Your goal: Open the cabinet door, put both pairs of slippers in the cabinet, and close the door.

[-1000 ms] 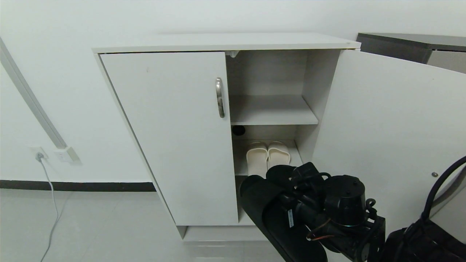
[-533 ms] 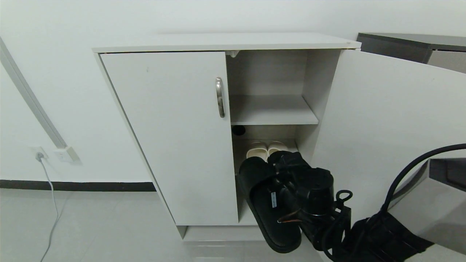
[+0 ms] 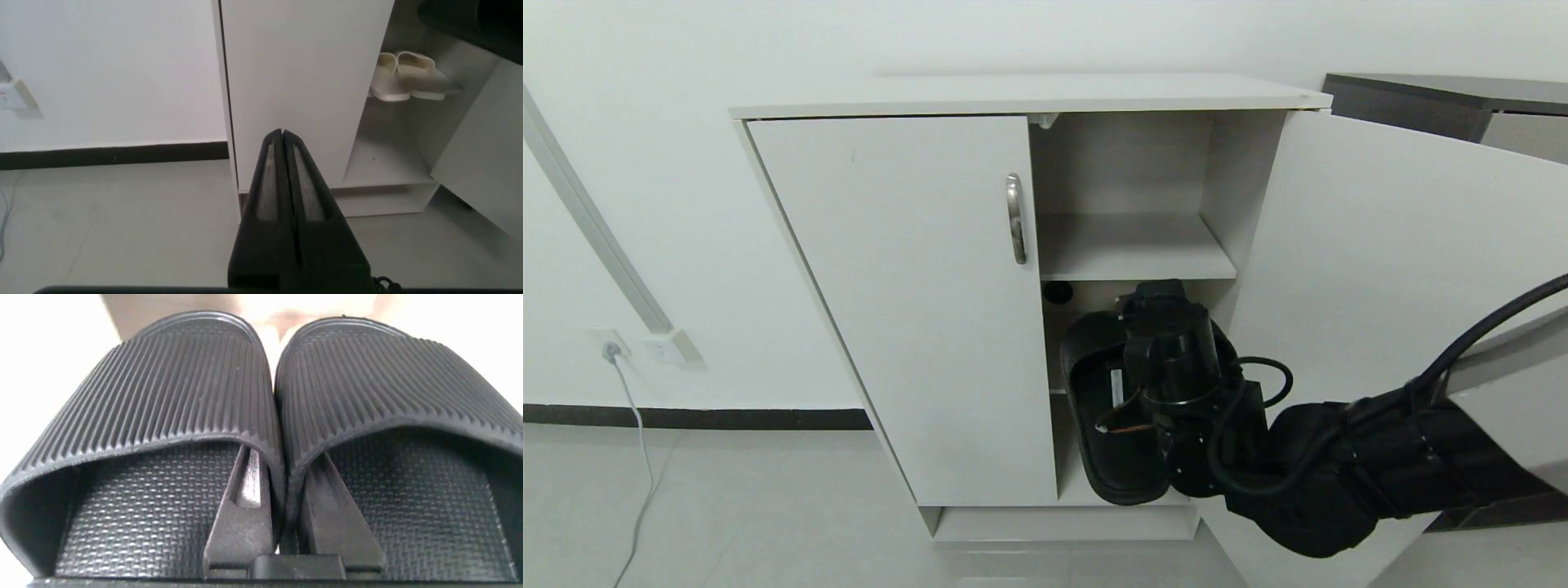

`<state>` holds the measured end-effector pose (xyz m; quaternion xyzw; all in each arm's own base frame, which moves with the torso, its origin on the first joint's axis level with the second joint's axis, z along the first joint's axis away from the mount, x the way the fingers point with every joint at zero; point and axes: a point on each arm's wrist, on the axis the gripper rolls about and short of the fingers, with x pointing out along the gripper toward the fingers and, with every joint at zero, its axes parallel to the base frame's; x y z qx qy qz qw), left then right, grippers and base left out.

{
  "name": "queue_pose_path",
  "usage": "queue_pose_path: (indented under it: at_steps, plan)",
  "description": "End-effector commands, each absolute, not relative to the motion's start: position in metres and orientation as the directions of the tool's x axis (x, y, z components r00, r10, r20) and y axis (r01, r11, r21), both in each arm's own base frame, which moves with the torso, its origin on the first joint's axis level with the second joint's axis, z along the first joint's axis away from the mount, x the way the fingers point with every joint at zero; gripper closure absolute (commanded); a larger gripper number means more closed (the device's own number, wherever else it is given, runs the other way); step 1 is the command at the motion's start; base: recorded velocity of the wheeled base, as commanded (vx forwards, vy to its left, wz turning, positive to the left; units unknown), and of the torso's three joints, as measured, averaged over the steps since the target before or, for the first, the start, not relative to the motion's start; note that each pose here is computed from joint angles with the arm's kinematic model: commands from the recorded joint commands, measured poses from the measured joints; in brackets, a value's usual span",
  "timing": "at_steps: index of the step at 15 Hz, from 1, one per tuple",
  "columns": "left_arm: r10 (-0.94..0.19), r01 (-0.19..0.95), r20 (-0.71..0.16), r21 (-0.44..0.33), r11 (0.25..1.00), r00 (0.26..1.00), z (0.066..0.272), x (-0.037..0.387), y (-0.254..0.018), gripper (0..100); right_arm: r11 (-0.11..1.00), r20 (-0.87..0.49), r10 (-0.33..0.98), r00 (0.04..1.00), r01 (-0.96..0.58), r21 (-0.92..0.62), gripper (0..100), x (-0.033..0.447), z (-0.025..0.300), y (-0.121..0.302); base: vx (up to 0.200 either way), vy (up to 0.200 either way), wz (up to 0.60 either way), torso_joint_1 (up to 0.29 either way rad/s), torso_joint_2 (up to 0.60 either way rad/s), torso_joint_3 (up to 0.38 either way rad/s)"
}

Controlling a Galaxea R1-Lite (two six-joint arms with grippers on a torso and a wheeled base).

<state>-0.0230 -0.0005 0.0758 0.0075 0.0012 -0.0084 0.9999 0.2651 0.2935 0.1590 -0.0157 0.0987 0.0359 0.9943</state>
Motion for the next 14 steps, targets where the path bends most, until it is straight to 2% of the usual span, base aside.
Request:
queue_pose_path:
  at_steps: [1, 5, 13, 14]
  plan:
    - [-0.017, 0.017, -0.003, 0.015, 1.000, 1.000, 0.076, -0.023, -0.001, 100, 0.998, -0.154, 0.053, 0.987, -0.047, 0.040, 100, 0.270, 0.195, 0.299, 0.000, 0.000, 0.00, 0.000, 0.00, 0.000]
    - [-0.017, 0.017, -0.003, 0.015, 1.000, 1.000, 0.076, -0.023, -0.001, 100, 0.999, -0.147, 0.026, 0.989, -0.020, 0.048, 100, 0.282, 0.218, 0.296, 0.000, 0.000, 0.00, 0.000, 0.00, 0.000]
    - [-0.017, 0.017, -0.003, 0.015, 1.000, 1.000, 0.076, -0.023, -0.001, 100, 0.999, -0.148, 0.014, 0.989, -0.007, 0.049, 100, 0.290, 0.215, 0.296, 0.000, 0.000, 0.00, 0.000, 0.00, 0.000]
    - [-0.017, 0.017, -0.003, 0.014, 1.000, 1.000, 0.076, -0.023, -0.001, 100, 0.999, -0.149, 0.014, 0.989, -0.007, 0.049, 100, 0.290, 0.215, 0.296, 0.200, 0.000, 0.00, 0.002, 0.00, 0.002]
